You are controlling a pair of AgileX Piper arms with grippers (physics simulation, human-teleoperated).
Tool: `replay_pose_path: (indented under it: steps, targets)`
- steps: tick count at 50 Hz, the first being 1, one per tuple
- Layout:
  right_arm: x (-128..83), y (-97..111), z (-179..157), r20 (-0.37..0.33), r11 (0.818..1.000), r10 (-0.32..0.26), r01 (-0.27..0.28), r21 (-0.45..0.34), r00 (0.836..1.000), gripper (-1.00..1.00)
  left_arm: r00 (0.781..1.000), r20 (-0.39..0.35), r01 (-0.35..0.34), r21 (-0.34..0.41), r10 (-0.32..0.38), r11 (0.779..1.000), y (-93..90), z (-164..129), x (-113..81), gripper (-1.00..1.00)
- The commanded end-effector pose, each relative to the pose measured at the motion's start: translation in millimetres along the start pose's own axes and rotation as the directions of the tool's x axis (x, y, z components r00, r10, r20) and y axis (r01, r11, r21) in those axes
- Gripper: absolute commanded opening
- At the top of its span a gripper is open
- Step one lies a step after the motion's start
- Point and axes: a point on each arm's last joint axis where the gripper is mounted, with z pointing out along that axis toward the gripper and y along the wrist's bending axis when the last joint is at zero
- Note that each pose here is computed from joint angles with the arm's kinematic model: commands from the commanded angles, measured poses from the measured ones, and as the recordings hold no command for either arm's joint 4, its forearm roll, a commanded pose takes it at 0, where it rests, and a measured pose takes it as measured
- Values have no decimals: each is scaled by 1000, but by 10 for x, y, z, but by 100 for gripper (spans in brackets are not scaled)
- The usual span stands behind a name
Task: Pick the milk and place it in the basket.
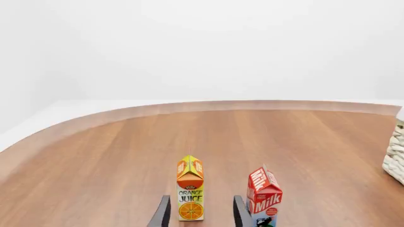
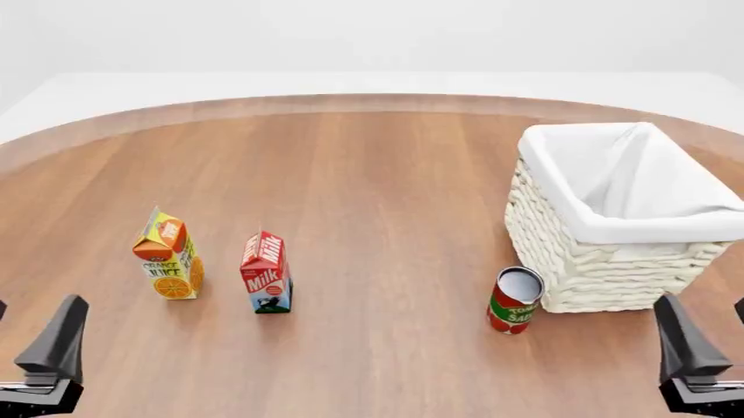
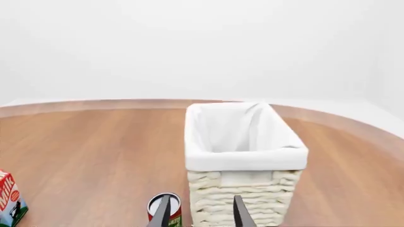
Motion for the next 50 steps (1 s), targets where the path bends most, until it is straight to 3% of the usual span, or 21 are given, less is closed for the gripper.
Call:
replay_pose_path:
  steps: [1, 12, 22, 38, 50]
  targets:
    - [5, 8, 44, -19, 1000, 6, -7, -13, 1000, 100, 1000, -1, 0, 0, 0, 1000, 0, 3, -7, 100]
    - [5, 24, 118, -36, 999, -6, 5, -35, 999, 100, 1000, -1, 0, 0, 0, 1000, 0, 3, -7, 100]
    - [-8, 77, 179, -51, 995, -15, 9, -102, 999, 100, 1000, -1, 0, 0, 0, 1000, 0, 3, -7, 100]
    - [-59, 176, 262, -76, 978, -24, 8, -207, 997, 100, 1000, -1, 0, 0, 0, 1000, 0, 3, -7, 100]
    - [-26, 288, 343, -106, 952, -57, 22, -304, 993, 100, 1000, -1, 0, 0, 0, 1000, 0, 3, -7, 100]
